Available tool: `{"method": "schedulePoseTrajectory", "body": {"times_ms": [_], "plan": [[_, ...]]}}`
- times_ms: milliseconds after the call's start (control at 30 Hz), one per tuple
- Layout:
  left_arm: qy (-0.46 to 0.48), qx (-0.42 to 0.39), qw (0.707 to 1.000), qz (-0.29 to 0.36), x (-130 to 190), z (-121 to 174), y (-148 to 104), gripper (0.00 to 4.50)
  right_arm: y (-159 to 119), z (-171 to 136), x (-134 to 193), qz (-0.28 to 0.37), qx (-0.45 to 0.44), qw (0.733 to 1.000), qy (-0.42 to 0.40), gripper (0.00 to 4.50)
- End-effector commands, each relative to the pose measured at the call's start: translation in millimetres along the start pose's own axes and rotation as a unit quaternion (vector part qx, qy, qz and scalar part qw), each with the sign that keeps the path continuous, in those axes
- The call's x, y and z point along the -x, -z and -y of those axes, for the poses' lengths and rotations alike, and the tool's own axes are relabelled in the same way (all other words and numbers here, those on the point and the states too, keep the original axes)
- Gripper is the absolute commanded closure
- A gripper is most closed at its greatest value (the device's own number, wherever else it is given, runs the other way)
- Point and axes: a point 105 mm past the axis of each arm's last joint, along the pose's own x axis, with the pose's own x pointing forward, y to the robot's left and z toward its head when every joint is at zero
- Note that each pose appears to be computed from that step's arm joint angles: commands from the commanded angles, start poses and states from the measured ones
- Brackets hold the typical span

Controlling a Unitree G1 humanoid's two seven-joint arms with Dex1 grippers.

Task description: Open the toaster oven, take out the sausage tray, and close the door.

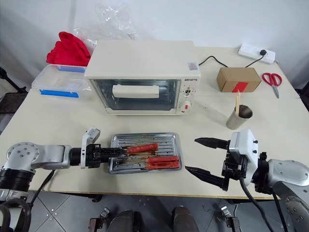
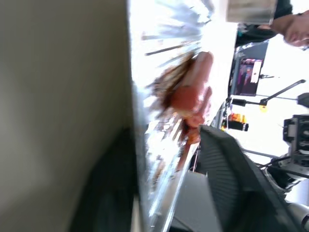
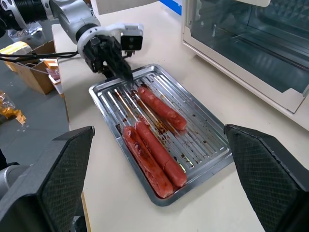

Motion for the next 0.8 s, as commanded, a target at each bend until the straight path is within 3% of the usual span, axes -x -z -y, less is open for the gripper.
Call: {"method": "schedulePoseTrajectory", "body": {"times_ms": [33, 167, 200, 333, 433, 467, 567, 800], "plan": [[-0.018, -0.123, 0.99, 0.062, 35, 11, -15, 1.03, -1, -1, 2, -0.007, 0.024, 1.0, -0.012, 0.0], [-0.02, -0.272, 0.959, 0.079, 67, 13, -15, 0.03, 11, 1, 11, -0.032, 0.06, 0.997, -0.02, 0.0], [-0.019, -0.297, 0.952, 0.075, 72, 13, -13, 0.01, 14, 1, 13, -0.036, 0.067, 0.997, -0.022, 0.0], [-0.063, -0.534, 0.835, 0.119, 122, 7, -24, 0.01, 19, 27, 33, -0.031, 0.092, 0.995, 0.03, 0.0], [-0.095, -0.591, 0.785, 0.159, 147, 6, -28, 0.01, 14, 24, 41, -0.019, 0.096, 0.995, -0.001, 0.0], [-0.102, -0.613, 0.77, 0.144, 152, 3, -22, 0.01, 16, 20, 43, -0.028, 0.105, 0.994, -0.016, 0.0], [-0.116, -0.625, 0.766, 0.092, 160, -9, -7, 0.01, 19, 19, 45, -0.032, 0.101, 0.994, -0.025, 0.0], [-0.135, -0.647, 0.741, 0.117, 152, -12, -21, 0.01, 22, 21, 37, -0.021, 0.117, 0.992, -0.033, 0.0]]}}
